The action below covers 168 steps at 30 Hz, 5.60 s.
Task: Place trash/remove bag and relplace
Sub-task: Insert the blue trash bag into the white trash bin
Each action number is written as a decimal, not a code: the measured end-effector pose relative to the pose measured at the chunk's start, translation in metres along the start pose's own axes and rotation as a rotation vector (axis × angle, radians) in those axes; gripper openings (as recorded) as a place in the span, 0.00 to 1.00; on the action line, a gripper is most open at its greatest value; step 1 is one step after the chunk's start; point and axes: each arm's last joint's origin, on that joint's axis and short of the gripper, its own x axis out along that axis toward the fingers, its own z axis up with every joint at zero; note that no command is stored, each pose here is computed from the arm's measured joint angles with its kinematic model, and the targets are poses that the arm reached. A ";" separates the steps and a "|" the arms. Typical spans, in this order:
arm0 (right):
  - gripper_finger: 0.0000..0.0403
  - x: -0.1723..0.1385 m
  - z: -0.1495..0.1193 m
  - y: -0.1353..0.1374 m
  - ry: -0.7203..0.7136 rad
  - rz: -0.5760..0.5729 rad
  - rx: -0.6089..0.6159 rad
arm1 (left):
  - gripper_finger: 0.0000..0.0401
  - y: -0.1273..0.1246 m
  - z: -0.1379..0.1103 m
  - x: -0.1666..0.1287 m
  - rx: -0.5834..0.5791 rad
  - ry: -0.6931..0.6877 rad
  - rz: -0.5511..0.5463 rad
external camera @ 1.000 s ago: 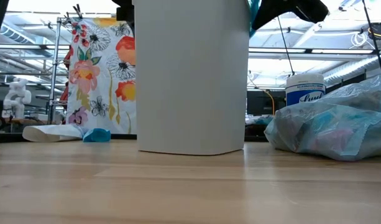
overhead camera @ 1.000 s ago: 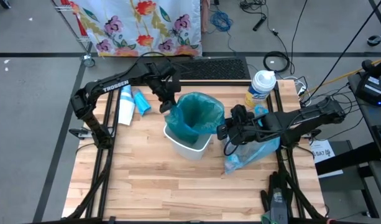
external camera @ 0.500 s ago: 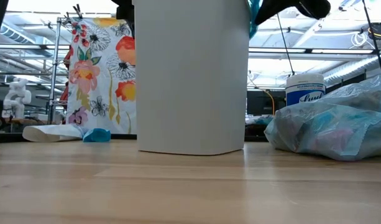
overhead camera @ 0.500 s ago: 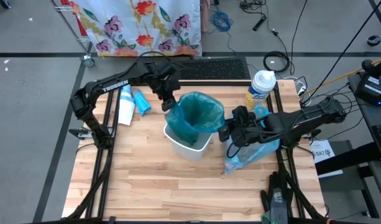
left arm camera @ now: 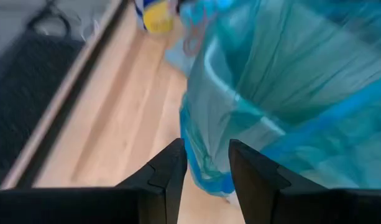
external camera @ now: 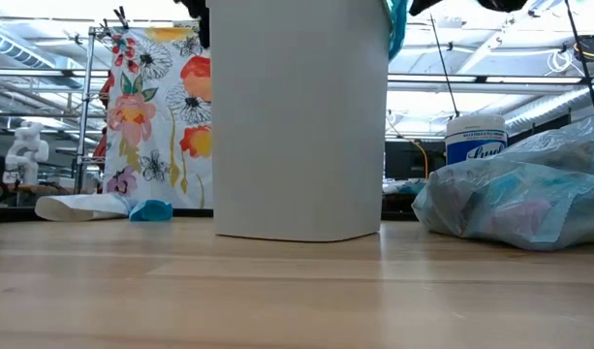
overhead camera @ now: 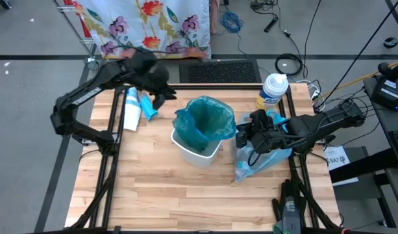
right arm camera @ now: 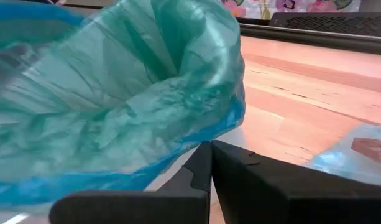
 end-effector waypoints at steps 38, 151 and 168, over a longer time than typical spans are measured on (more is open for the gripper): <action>0.00 0.056 0.053 0.167 0.070 0.294 -0.228 | 0.31 -0.039 -0.101 -0.043 -0.125 -0.189 0.045; 0.00 0.007 -0.003 0.155 0.203 0.141 -0.417 | 0.31 -0.171 -0.036 0.038 0.242 0.258 0.095; 0.00 -0.003 -0.016 0.145 0.427 0.109 -0.357 | 0.31 -0.173 -0.047 0.070 0.190 0.152 0.001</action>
